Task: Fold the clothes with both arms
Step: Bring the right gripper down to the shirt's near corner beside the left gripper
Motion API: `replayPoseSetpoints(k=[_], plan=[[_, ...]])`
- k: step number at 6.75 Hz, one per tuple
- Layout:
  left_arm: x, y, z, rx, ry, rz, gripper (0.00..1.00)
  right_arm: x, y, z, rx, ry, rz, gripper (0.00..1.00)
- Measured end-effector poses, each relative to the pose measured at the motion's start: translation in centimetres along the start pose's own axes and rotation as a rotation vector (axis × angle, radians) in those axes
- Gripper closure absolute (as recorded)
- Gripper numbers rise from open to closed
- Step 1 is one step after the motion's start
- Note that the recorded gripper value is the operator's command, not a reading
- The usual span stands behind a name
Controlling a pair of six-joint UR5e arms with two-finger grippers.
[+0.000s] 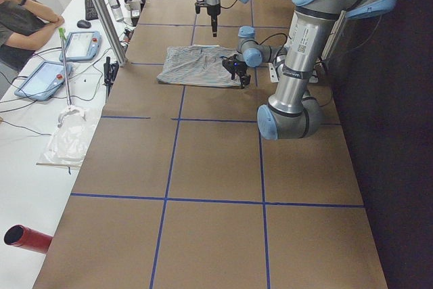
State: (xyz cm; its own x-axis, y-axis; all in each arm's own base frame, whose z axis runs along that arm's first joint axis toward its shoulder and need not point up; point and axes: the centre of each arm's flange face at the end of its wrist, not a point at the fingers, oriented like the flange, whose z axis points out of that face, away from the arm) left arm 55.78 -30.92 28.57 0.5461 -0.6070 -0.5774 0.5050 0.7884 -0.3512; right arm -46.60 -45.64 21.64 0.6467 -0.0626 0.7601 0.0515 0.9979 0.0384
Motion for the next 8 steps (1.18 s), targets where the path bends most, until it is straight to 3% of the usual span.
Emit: replayPoseSetpoints(k=[1, 2, 3, 7, 8], plan=[[0.0, -0.1, 0.1, 0.003, -0.001, -0.004, 0.58, 0.0, 0.0, 0.0, 0.000, 0.001, 0.000, 0.00], [0.0, -0.1, 0.1, 0.007, 0.000, -0.009, 0.94, 0.1, 0.0, 0.1, 0.000, 0.002, 0.000, 0.00], [0.0, -0.2, 0.2, 0.013, 0.001, -0.016, 1.00, 0.1, 0.0, 0.1, 0.001, 0.002, 0.000, 0.00], [0.1, 0.1, -0.6, 0.004, 0.015, 0.003, 1.00, 0.0, 0.3, 0.1, -0.001, 0.003, 0.010, 0.00], [0.2, 0.1, -1.3, 0.000, 0.025, 0.021, 1.00, -0.6, 1.1, 0.5, -0.010, -0.002, 0.049, 0.00]])
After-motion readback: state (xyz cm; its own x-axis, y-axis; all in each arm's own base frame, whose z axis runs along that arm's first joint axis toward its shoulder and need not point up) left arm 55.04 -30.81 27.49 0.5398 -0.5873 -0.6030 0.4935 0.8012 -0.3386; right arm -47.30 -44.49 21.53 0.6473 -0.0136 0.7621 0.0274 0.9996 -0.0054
